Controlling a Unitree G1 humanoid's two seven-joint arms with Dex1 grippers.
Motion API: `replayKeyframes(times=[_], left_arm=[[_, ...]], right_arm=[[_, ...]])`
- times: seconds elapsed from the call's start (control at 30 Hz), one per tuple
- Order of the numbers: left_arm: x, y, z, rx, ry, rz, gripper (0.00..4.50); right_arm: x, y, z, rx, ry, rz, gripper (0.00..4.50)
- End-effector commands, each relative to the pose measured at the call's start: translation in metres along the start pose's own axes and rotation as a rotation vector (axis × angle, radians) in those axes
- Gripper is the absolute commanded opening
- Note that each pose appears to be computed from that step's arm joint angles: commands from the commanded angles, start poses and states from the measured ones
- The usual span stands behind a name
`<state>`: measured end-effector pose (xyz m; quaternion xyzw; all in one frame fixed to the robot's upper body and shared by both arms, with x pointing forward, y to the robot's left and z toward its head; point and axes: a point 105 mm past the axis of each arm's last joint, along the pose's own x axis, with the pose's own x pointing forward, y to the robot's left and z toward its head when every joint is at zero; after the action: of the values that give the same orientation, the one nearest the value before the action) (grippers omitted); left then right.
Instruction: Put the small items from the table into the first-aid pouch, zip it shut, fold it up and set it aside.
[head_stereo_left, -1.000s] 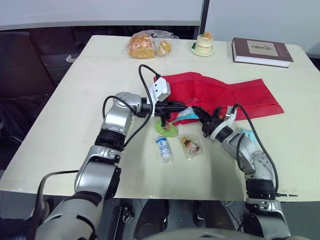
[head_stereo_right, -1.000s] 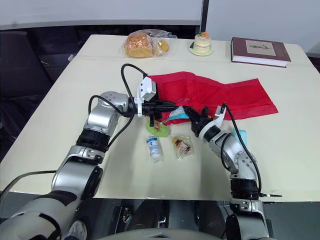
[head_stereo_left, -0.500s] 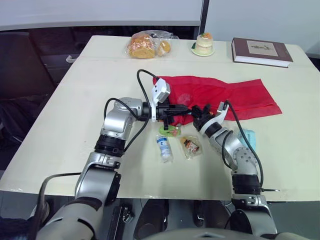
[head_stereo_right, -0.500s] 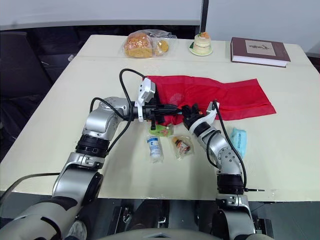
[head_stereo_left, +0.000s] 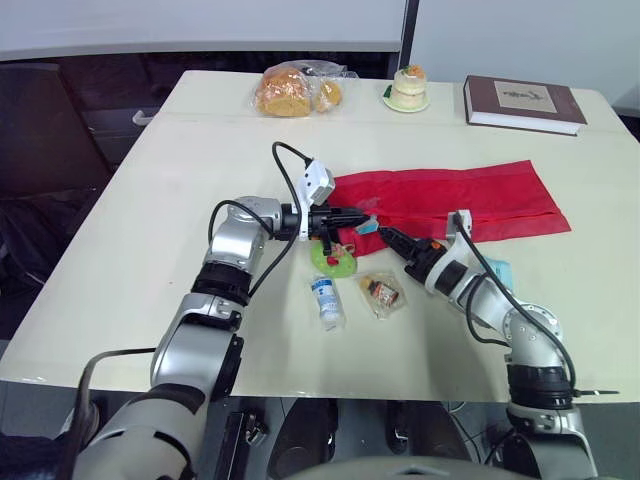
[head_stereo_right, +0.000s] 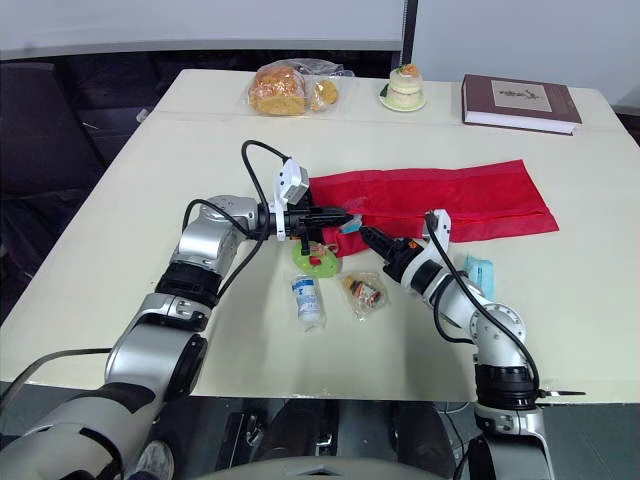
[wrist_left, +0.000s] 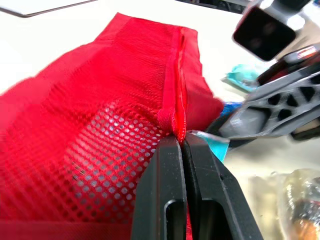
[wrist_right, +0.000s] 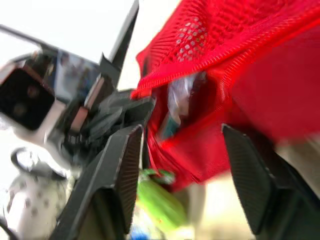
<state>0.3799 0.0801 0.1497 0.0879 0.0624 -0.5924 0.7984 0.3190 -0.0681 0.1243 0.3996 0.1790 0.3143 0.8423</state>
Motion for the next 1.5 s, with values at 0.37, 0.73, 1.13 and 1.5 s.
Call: replayKeyframes(times=[0.37, 0.73, 1.13, 1.5], left_arm=[[0.003, -0.001, 0.016, 0.062, -0.048, -0.014, 0.0], [0.006, -0.01, 0.012, 0.061, -0.04, -0.047, 0.0], [0.006, -0.016, 0.001, 0.039, -0.027, -0.048, 0.0], [-0.014, 0.01, -0.008, 0.174, 0.066, 0.064, 0.0]], right_arm=[[0.013, 0.026, -0.005, -0.486, 0.125, 0.037, 0.07], [0.056, 0.017, 0.006, -0.454, 0.063, -0.034, 0.07], [0.075, 0.013, 0.029, -0.298, -0.081, -0.113, 0.07], [0.015, 0.033, 0.016, -0.606, 0.024, 0.064, 0.07]])
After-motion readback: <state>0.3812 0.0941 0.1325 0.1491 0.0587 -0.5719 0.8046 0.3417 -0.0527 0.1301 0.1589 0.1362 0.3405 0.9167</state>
